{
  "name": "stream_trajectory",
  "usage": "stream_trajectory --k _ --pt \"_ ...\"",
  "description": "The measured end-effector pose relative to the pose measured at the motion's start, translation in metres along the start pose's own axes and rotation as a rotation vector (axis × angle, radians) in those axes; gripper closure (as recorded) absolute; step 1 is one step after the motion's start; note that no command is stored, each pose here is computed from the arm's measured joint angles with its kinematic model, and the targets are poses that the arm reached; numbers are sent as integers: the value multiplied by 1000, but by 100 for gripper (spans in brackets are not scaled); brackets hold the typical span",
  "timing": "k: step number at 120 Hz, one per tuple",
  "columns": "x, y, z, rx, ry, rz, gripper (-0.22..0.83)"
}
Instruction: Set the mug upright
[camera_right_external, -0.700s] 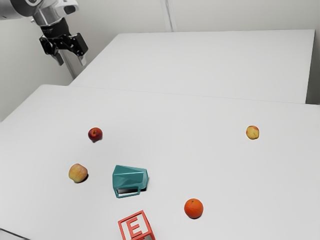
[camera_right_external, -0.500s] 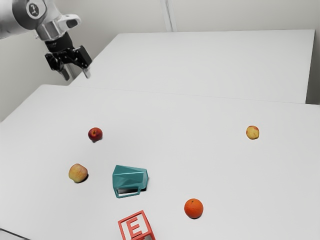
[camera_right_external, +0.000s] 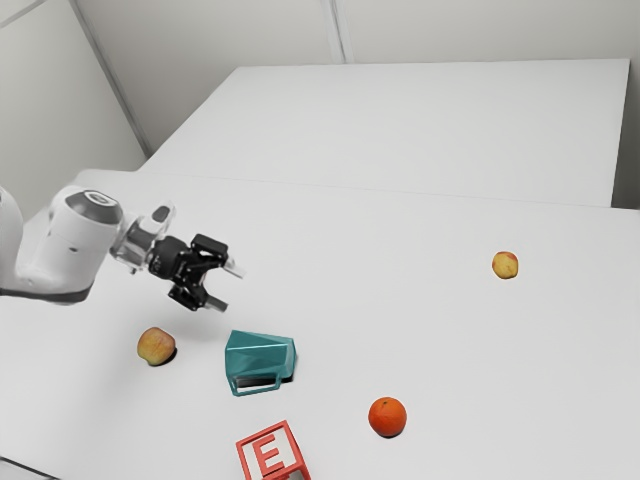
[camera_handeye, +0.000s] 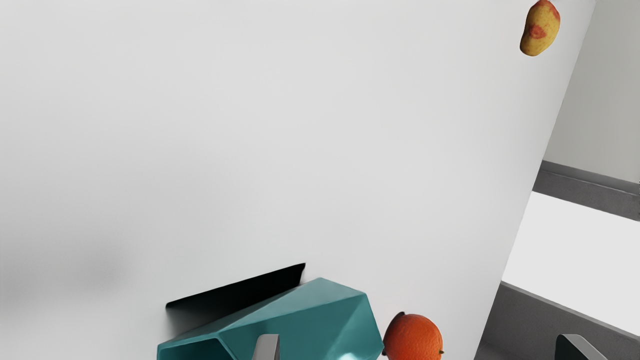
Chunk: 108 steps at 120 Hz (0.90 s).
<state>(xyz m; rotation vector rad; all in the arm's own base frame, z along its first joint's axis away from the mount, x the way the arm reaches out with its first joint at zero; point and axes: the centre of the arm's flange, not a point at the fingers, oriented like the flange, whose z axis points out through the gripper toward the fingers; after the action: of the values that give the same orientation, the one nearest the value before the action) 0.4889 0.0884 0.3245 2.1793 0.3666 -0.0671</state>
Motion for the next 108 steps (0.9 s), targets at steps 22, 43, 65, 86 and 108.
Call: stream_trajectory --k 22,43,65,86,108 --pt "-14 -22 10 -36 39 48 0" --pt "-41 -26 10 -44 69 116 0" --pt "-66 -43 13 -44 87 141 0" --pt "-82 -54 20 -49 104 154 0" --pt "-84 -48 31 -68 124 185 0"
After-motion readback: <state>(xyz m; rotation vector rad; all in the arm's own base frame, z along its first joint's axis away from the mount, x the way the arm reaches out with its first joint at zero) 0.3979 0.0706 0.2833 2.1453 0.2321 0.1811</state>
